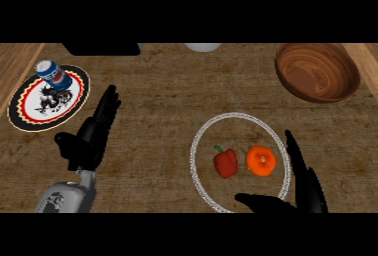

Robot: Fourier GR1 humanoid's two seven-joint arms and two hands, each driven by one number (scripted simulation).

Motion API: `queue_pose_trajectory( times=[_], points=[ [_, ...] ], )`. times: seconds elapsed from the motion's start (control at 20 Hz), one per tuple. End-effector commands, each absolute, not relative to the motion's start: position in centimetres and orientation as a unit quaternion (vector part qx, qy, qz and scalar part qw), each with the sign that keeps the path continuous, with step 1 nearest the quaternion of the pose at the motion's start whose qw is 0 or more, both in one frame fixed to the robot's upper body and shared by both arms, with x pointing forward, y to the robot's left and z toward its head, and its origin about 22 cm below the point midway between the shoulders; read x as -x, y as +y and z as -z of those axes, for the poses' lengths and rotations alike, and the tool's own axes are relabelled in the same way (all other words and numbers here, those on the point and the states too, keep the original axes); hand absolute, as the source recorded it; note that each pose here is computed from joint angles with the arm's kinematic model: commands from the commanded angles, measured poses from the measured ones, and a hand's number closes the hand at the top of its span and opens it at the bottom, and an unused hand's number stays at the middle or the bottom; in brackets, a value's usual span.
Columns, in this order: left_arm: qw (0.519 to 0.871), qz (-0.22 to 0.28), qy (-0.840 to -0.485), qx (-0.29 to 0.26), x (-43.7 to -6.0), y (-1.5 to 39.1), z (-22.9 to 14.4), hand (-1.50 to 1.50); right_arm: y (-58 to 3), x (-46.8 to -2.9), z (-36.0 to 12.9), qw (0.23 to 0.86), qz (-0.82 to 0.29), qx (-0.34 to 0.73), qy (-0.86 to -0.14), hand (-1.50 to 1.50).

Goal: Pick the squash from the placemat and place it in the bowl

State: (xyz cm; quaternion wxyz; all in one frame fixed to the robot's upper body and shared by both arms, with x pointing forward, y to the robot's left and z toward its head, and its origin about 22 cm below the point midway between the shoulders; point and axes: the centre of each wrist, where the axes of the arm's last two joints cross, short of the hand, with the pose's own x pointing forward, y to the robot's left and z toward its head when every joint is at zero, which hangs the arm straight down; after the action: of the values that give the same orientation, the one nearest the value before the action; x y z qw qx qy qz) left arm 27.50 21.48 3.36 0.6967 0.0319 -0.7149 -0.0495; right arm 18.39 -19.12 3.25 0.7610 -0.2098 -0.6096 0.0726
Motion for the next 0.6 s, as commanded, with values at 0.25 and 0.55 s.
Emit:
queue_pose_trajectory(
  times=[0.25, 0.55],
  points=[
    [0.699, 0.044, -0.713, -0.034, -28.2, 23.2, -3.2, 0.00, -20.0, -19.0, -0.3, 0.776, -0.054, 0.195, -0.598, -1.50],
    [0.702, 0.041, -0.711, -0.021, -27.0, 20.8, -3.3, 0.00, -18.0, -21.2, 1.7, 0.767, -0.057, 0.204, -0.606, -1.50]
  ],
)
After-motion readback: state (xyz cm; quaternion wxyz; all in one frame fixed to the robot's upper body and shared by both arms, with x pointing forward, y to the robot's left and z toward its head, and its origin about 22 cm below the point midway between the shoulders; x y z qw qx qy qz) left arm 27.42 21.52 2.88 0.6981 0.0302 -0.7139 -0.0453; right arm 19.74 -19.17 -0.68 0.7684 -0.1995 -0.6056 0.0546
